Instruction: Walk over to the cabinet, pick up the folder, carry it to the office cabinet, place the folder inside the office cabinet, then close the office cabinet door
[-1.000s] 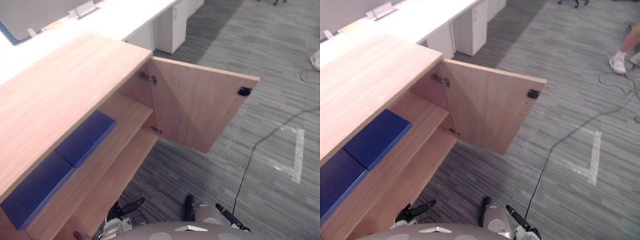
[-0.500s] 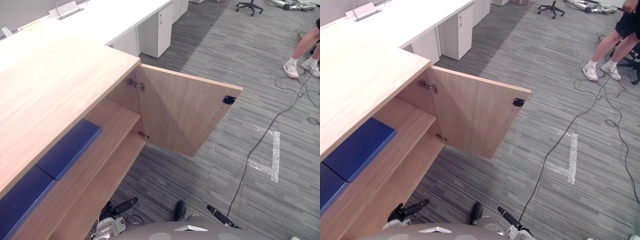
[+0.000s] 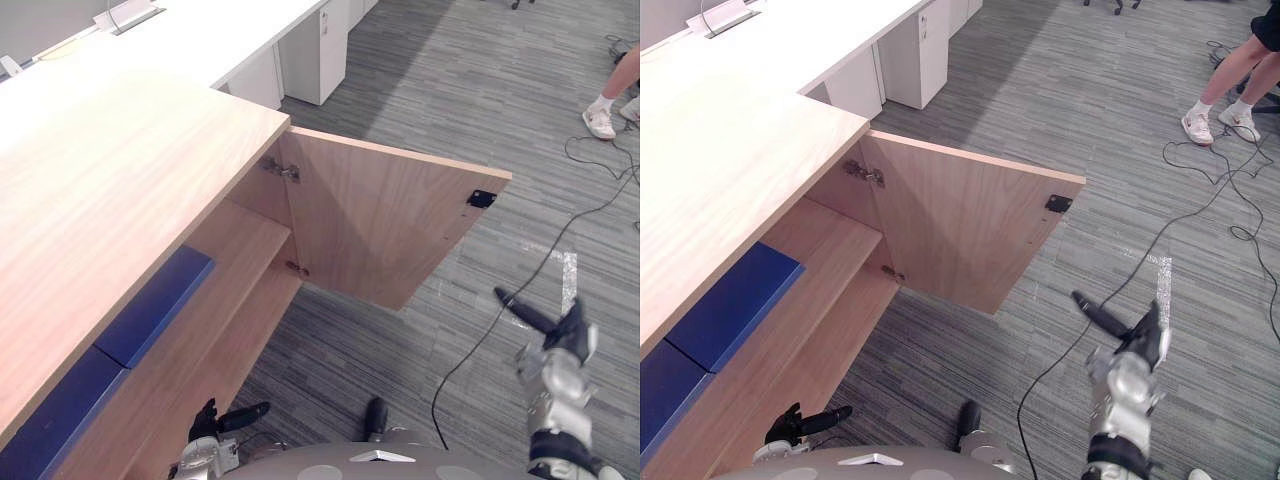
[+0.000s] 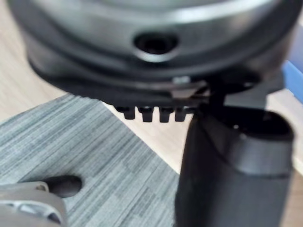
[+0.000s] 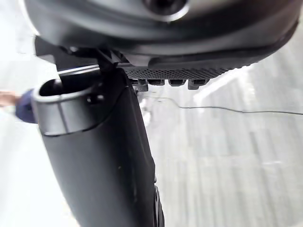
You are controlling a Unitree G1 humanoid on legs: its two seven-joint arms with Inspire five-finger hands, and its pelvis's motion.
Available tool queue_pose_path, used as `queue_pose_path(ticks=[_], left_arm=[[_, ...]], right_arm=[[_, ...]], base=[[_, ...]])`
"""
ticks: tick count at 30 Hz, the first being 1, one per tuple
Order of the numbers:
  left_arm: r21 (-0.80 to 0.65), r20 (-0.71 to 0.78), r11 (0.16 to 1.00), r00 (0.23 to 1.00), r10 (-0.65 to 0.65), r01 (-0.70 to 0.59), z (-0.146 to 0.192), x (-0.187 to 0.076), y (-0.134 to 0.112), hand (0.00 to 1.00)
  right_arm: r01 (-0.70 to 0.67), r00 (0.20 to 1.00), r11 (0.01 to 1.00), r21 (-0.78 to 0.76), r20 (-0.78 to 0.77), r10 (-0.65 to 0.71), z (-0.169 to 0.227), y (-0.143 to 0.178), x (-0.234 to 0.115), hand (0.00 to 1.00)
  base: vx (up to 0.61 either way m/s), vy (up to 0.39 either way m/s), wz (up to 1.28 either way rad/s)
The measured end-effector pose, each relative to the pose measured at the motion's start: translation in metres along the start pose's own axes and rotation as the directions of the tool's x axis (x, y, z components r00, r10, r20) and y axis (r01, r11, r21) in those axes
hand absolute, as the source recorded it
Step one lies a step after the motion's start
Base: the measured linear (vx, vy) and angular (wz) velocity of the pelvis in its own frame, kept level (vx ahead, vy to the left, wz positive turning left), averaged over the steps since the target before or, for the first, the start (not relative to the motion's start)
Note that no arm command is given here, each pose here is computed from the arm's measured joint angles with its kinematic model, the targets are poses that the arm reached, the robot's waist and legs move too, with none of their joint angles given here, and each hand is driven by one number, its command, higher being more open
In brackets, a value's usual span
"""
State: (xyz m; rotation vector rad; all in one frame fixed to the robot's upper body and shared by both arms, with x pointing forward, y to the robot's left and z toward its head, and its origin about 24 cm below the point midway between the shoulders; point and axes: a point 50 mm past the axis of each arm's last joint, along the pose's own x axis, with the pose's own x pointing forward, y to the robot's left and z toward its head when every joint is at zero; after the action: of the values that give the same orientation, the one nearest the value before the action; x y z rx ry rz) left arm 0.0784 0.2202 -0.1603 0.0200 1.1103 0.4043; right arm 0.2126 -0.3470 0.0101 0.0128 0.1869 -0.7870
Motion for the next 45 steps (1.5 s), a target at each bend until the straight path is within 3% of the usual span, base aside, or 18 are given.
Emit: queue_pose_path(ticks=[7, 14, 18, 23, 29, 37, 45], left_arm=[[0.049, -0.027, 0.999, 1.0, -0.007, 0.008, -0.013, -0.003, 0.005, 1.0], [0.053, -0.065, 0.999, 0.998, 0.002, 0.001, -0.026, -0.006, 0.008, 1.0], [0.059, -0.074, 0.998, 0.997, 0.003, 0.001, -0.028, -0.007, 0.008, 1.0], [0.094, -0.069, 0.996, 0.998, 0.01, -0.004, -0.028, -0.006, 0.009, 1.0], [0.125, -0.053, 0.992, 0.998, 0.017, -0.011, -0.025, -0.006, 0.005, 1.0], [0.155, -0.022, 0.988, 1.0, -0.008, 0.011, -0.019, -0.005, -0.001, 1.0], [0.168, -0.012, 0.986, 1.0, -0.018, 0.02, -0.015, -0.004, -0.004, 1.0]], right_arm=[[-0.03, 0.972, 0.953, -0.3, 0.214, 0.098, 0.068, 0.013, 0.029, 1.0], [-0.056, 0.941, 0.824, -0.564, 0.247, 0.233, 0.087, 0.038, 0.039, 1.0], [-0.095, 0.906, 0.638, -0.764, 0.199, 0.374, 0.089, 0.062, 0.042, 1.0], [-0.03, 0.835, 0.354, -0.935, 0.171, 0.523, 0.104, 0.088, 0.042, 1.0], [0.116, 0.79, 0.109, -0.987, 0.158, 0.592, 0.13, 0.104, 0.047, 1.0], [0.203, 0.754, 0.028, -0.979, 0.175, 0.633, 0.14, 0.115, 0.043, 1.0], [0.348, 0.651, -0.095, -0.933, 0.168, 0.74, 0.143, 0.115, 0.021, 1.0]], base=[[-0.05, 0.036, 0.09], [-0.06, 0.031, 0.08], [-0.04, 0.042, 0.02], [-0.01, 0.055, 0.04], [-0.01, 0.069, -0.01], [-0.04, 0.046, 0.0], [-0.01, 0.01, -0.04]])
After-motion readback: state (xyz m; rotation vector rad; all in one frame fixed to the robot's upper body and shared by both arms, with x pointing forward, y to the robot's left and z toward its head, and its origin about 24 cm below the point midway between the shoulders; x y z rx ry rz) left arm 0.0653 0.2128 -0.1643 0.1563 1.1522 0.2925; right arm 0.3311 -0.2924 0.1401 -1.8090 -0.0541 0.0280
